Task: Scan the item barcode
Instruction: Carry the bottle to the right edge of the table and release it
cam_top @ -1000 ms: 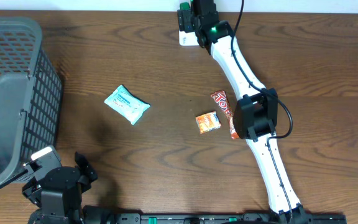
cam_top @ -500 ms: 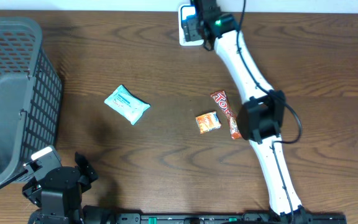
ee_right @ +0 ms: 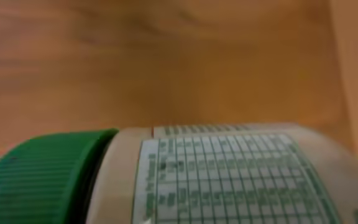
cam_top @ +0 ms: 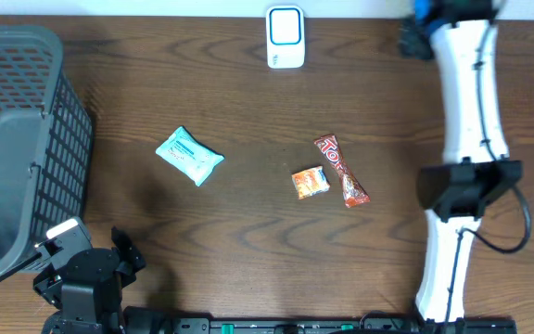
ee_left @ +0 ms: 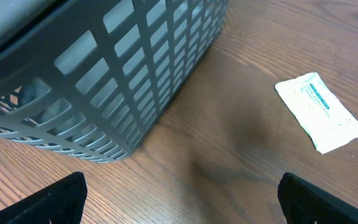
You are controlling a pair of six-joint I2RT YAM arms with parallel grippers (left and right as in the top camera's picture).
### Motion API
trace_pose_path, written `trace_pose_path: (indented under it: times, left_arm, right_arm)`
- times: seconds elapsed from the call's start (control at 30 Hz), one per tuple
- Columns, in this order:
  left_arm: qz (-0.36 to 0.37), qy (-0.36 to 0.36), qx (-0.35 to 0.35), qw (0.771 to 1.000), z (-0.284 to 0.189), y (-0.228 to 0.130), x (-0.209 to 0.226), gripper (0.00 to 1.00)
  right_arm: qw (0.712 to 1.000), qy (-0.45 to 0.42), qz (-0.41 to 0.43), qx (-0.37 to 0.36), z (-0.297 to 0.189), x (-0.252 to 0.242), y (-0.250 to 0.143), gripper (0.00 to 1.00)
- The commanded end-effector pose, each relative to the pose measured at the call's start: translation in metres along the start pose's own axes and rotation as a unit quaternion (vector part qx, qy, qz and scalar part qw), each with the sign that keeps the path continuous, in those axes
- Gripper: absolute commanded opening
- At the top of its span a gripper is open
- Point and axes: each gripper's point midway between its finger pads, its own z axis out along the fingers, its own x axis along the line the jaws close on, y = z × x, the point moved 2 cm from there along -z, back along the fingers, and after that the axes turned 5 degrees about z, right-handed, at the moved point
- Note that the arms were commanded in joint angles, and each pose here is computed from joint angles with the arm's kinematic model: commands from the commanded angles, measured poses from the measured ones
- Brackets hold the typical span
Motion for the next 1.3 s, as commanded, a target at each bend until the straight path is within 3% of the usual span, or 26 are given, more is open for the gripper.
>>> trace_pose_path:
  times: [0.0,0.2,0.53,0.97,1.1,1.17,1.2,1.27]
  left_arm:
    - [-0.003,0.005,0.000,1.000,0.000,0.000,0.002,0.98]
    - [-0.003,0.005,0.000,1.000,0.000,0.000,0.002,0.98]
    - [-0.003,0.005,0.000,1.000,0.000,0.000,0.002,0.98]
    - [-0.003,0.005,0.000,1.000,0.000,0.000,0.002,0.98]
    - [-0.003,0.005,0.000,1.000,0.000,0.000,0.002,0.98]
    - [-0.003,0.005,0.000,1.000,0.000,0.000,0.002,0.98]
    - [-0.003,0.005,0.000,1.000,0.000,0.000,0.002,0.98]
    - [-0.003,0.005,0.000,1.000,0.000,0.000,0.002,0.98]
  right_arm:
    - [0.996,-0.058,0.054,0.038,0.029,-0.055,-0.007,0.64]
    - [0.977,-0.086,0.166,0.099,0.071,-0.143,-0.028,0.64]
    - [0.938,-0.128,0.283,0.154,0.157,-0.246,-0.081,0.64]
    - [0.910,-0.082,0.353,0.200,0.245,-0.262,-0.157,0.67]
    - [0.910,-0.084,0.358,0.194,0.248,-0.266,-0.158,0.76]
    - [0.915,-0.082,0.347,0.188,0.244,-0.270,-0.152,0.86]
    - [0.917,-0.082,0.344,0.185,0.240,-0.272,-0.148,0.96]
    - [0.918,-0.082,0.346,0.176,0.229,-0.278,-0.139,0.99]
